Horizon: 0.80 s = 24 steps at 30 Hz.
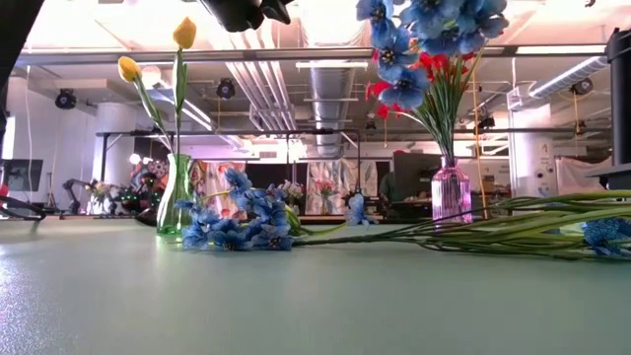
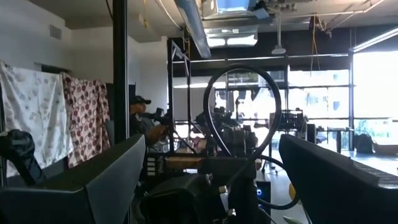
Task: Sort flowers into vase by color
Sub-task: Put the blue flower into the red vase
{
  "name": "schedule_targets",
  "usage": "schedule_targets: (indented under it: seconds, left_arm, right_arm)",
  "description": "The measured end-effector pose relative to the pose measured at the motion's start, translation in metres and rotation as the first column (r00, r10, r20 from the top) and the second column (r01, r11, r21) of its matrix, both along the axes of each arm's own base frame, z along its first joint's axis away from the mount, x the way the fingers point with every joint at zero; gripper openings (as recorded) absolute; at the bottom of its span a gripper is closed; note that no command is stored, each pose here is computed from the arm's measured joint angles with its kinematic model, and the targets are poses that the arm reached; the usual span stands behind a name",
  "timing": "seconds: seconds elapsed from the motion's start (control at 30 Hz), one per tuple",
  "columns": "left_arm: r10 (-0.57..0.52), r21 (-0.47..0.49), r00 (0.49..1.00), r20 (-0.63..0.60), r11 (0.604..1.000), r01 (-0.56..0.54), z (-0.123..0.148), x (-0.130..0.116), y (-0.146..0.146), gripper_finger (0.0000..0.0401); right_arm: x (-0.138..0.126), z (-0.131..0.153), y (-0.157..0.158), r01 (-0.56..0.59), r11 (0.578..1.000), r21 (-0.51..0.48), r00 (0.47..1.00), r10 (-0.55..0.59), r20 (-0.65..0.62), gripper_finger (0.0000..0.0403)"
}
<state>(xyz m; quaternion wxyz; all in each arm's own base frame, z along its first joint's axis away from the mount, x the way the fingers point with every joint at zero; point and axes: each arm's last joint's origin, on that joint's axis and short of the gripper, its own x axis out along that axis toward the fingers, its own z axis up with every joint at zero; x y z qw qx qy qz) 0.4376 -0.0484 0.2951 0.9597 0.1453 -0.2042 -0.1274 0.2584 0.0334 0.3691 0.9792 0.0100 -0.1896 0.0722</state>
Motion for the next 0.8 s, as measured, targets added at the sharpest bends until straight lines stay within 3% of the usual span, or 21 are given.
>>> schedule_targets:
  seconds: [0.2, 0.43, 0.8]
  left_arm:
    - [0.009, 0.022, 1.0, 0.011, 1.0, -0.009, 0.0003, -0.0001, 0.0, 0.0109]
    - [0.029, 0.029, 0.999, 0.015, 0.999, -0.029, 0.0035, 0.0016, 0.0054, 0.001]
    - [0.043, 0.066, 0.998, 0.048, 0.997, -0.046, 0.0051, 0.0009, 0.0061, 0.0]
  right_arm:
    - [0.0009, -0.0041, -0.0005, 0.016, 1.0, 0.015, 0.998, -0.015, -0.055, 0.0364]
    - [0.0014, -0.0055, -0.0006, 0.014, 1.0, 0.024, 0.997, -0.012, -0.071, 0.0364]
    - [0.0022, -0.0082, -0.0004, 0.008, 0.999, 0.037, 0.995, -0.005, -0.102, 0.0364]
